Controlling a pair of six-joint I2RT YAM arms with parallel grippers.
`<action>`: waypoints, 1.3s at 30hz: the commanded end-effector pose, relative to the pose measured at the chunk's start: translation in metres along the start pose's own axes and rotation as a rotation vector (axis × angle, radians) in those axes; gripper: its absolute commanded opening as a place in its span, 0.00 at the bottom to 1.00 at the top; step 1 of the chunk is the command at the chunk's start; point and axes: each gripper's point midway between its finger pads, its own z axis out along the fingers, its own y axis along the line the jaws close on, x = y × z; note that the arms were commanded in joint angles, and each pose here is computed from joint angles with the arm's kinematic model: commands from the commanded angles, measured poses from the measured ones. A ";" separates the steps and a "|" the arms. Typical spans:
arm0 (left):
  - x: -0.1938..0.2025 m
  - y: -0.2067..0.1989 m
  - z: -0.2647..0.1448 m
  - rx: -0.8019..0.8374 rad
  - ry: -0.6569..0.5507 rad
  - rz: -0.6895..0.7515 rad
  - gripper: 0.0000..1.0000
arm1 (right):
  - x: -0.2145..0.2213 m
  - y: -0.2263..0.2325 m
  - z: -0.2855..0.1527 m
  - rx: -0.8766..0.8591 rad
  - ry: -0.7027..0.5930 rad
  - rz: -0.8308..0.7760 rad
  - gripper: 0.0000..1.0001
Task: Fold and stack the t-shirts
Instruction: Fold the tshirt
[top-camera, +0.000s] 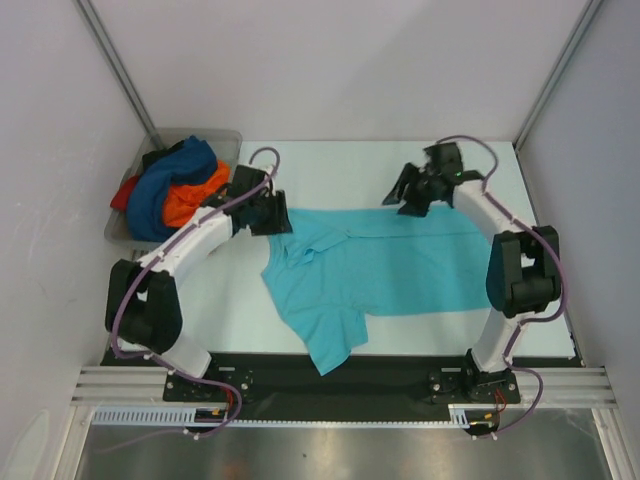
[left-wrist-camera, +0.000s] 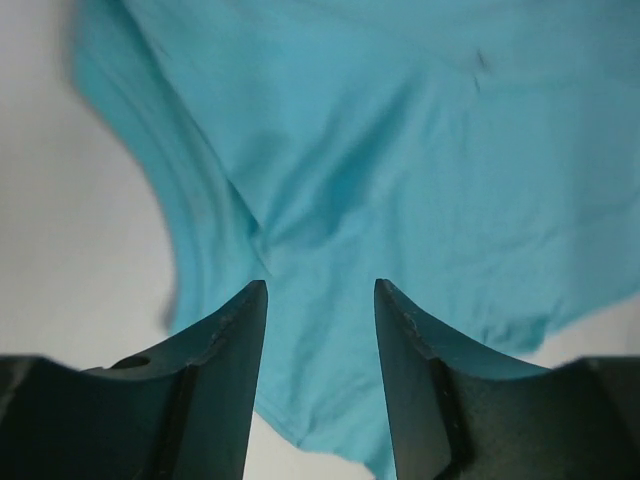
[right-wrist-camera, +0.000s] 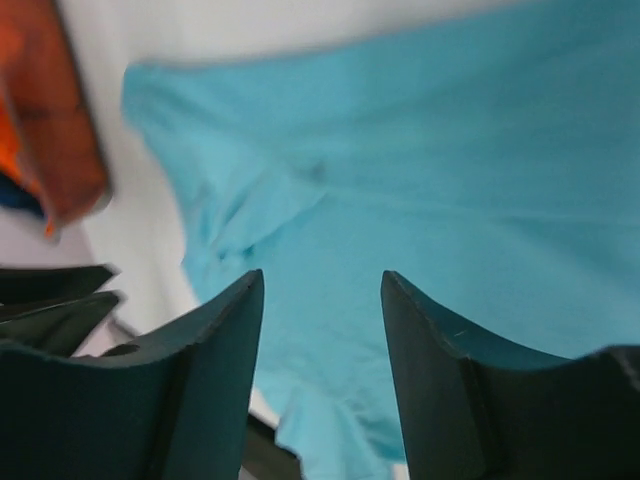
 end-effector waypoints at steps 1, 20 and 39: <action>0.041 -0.026 0.005 0.153 0.073 0.033 0.53 | 0.047 0.060 0.000 -0.239 0.077 0.035 0.55; 0.072 -0.006 0.074 -0.001 0.247 0.101 0.56 | 0.189 0.119 0.069 -0.284 0.338 0.074 0.25; 0.010 -0.001 0.089 -0.155 0.154 0.105 0.50 | 0.196 0.111 0.108 -0.210 0.391 0.069 0.08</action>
